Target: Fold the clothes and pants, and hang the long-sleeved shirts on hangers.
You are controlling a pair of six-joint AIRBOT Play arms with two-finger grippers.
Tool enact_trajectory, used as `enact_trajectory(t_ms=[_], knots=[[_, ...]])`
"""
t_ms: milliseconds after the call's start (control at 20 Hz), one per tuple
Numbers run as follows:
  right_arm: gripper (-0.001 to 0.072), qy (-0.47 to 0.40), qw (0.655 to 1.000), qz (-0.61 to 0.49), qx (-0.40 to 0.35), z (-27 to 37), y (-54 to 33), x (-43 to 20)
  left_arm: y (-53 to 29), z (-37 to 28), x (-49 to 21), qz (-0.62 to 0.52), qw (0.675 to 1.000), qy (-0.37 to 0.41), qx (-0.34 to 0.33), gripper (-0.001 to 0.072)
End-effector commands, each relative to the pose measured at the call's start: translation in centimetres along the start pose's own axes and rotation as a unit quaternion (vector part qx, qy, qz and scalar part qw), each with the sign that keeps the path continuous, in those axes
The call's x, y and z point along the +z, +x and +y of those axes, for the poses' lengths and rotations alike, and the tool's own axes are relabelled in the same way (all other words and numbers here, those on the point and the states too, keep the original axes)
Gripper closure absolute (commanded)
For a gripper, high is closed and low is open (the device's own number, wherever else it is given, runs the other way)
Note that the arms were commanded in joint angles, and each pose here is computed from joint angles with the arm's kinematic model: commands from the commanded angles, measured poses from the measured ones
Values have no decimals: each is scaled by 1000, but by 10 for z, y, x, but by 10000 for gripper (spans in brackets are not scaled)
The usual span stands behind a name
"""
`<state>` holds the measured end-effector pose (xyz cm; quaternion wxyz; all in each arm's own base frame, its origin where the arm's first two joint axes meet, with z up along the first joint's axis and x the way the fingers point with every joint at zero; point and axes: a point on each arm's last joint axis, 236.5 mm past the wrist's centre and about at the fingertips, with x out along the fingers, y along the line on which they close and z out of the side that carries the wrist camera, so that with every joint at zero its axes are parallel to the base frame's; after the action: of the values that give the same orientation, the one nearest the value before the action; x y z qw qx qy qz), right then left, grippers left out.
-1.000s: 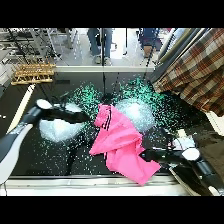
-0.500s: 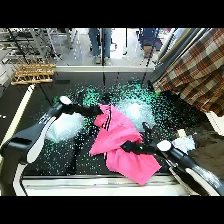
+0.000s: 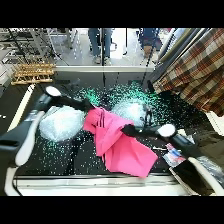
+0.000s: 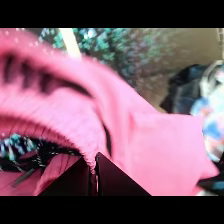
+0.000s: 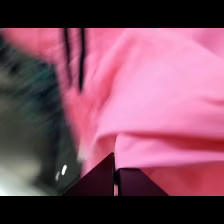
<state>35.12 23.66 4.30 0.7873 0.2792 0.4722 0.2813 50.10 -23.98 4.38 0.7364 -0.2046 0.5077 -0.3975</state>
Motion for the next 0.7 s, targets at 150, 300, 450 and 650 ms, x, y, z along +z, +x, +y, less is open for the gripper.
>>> enact_trajectory(t_ms=[150, 300, 450, 650], knots=[[698, -252, 961, 25, 110, 174, -204, -39, -191, -137, -53, 9, 987, 159, -4, 695], [697, -311, 936, -157, 41, 208, -281, 5, -258, -186, -91, -24, 975, 215, 40, 695], [698, -292, 930, -221, -40, 174, -283, 63, -289, -216, -95, -89, 960, 253, 80, 694], [698, -193, 968, -159, -36, 87, -166, 151, -268, -181, -44, -129, 967, 209, 72, 694]])
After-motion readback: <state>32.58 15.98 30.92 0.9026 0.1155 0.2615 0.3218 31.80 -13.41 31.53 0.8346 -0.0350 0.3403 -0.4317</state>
